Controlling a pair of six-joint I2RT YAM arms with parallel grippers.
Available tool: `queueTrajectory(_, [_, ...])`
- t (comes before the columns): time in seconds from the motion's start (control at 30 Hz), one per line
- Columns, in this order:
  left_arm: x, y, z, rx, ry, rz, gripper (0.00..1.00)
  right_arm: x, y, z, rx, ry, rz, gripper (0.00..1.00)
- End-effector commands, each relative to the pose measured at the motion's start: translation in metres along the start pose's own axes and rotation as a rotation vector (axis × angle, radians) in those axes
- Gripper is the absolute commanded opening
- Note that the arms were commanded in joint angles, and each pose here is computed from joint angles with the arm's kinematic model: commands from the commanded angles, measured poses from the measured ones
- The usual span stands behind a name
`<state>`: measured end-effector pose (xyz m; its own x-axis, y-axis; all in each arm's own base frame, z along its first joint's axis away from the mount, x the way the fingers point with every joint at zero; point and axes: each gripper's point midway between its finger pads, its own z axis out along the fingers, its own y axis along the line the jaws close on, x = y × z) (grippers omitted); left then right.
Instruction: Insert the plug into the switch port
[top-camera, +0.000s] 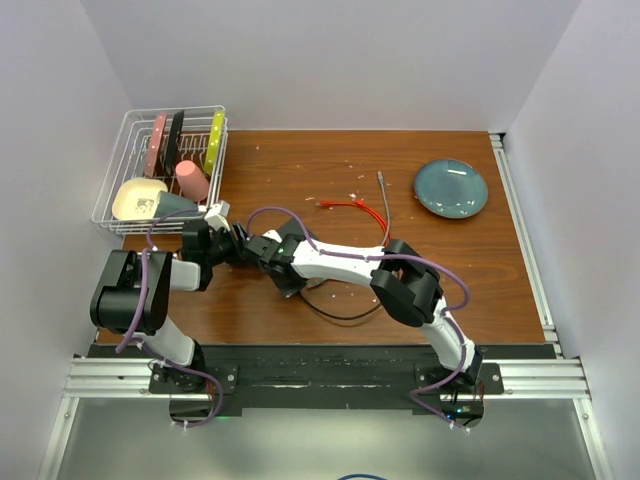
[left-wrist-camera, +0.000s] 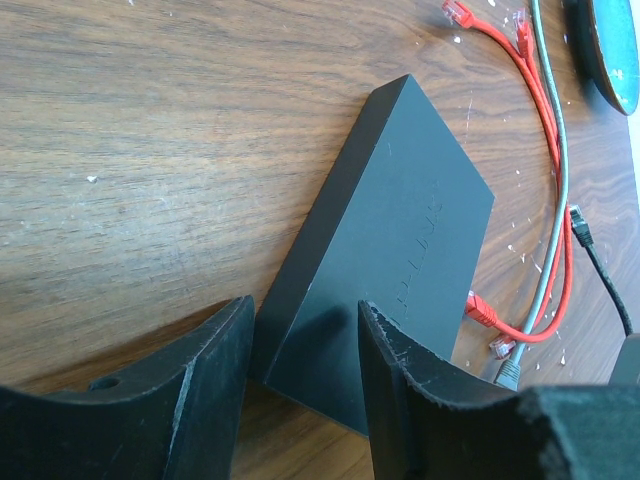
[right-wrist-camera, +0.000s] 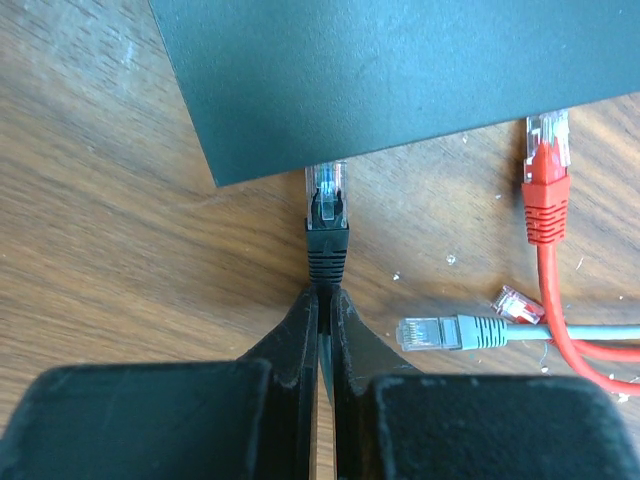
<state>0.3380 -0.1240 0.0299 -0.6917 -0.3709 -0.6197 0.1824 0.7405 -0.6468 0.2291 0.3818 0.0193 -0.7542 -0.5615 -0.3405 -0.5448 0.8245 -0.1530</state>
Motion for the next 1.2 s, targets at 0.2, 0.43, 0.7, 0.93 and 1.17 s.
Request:
queueTrajectory(0.2, [-0.002, -0.008, 0.003, 0.043, 0.012, 0.022, 0.5, 0.002, -0.001, 0.028, 0.023, 0.017, 0.016, 0.0])
queueTrajectory(0.43, [-0.001, -0.009, 0.003, 0.048, 0.013, 0.024, 0.5, -0.002, -0.008, 0.03, 0.034, 0.011, 0.015, 0.0])
queueTrajectory(0.7, [-0.001, -0.013, 0.003, 0.072, 0.013, 0.03, 0.5, -0.016, 0.004, 0.032, -0.026, -0.023, -0.057, 0.0])
queueTrajectory(0.93, [-0.001, -0.014, 0.003, 0.079, 0.015, 0.031, 0.5, -0.018, -0.005, 0.033, -0.014, -0.073, -0.168, 0.0])
queueTrajectory(1.17, [-0.002, -0.015, 0.003, 0.082, 0.013, 0.037, 0.5, -0.016, -0.023, 0.039, 0.04, -0.128, -0.211, 0.0])
